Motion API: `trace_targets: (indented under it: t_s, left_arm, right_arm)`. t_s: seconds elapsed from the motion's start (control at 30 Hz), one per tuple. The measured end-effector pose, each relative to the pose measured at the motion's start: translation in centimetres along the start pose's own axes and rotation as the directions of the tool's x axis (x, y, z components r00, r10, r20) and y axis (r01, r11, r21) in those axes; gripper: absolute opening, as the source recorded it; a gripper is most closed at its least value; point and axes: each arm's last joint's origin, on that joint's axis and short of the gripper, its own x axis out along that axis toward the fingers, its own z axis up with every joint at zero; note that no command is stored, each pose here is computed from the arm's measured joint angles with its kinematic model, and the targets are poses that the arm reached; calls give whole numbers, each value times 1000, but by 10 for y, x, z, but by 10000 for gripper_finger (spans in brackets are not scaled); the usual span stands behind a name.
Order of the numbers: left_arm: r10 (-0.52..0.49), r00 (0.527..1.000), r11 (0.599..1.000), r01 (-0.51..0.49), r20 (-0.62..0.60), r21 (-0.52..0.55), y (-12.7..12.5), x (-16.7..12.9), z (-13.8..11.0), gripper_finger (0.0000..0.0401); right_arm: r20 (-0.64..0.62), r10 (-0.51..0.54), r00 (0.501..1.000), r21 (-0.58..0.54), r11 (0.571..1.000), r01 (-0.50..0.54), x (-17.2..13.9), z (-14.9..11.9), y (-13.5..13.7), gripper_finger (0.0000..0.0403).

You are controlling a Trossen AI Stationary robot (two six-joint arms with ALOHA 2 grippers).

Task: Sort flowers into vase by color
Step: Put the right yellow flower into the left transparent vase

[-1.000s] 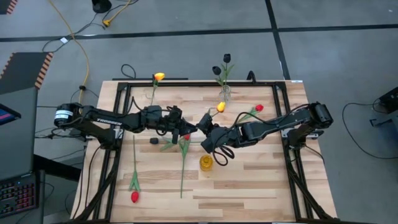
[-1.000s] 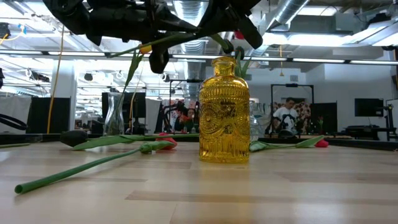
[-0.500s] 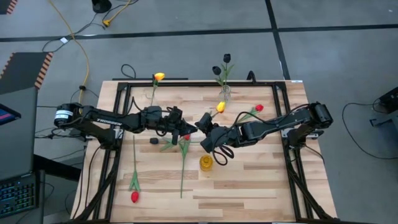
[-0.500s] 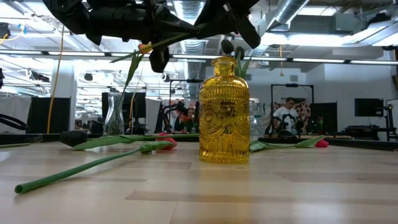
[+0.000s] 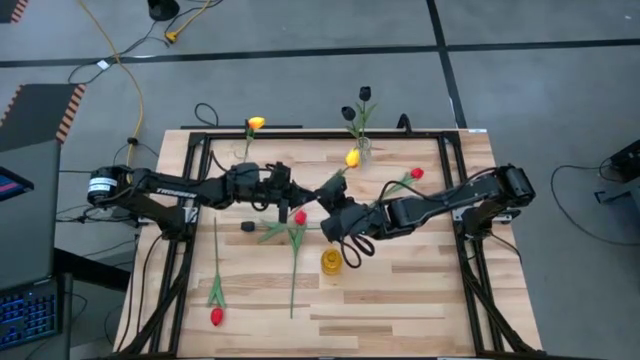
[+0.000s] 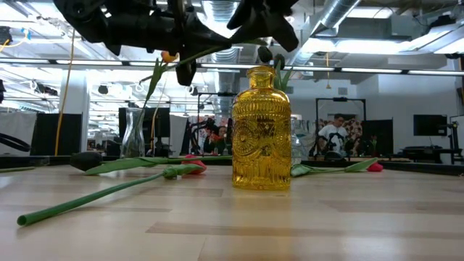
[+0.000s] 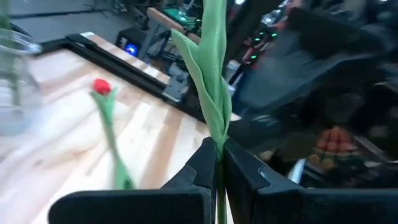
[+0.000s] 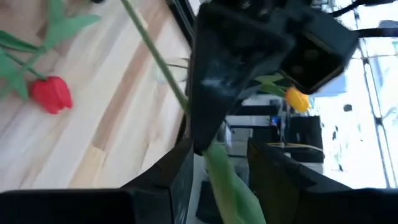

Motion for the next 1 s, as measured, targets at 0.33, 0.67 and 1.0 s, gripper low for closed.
trace_targets:
  t_s: [0.33,0.67,1.0]
  left_arm:
    - [112,977,963,-152,184,222,1,-21,30,6]
    - [200,884,826,-383,422,413,-25,-73,66,6]
    - [311,771,690,-585,556,426,-23,-122,53,1]
  right_arm:
    - [3,-37,999,194,980,36,-22,-12,-25,175]
    - [201,263,944,465,822,-328,-47,-65,-55,175]
    - [152,288,946,549,771,-323,-31,-85,-53,175]
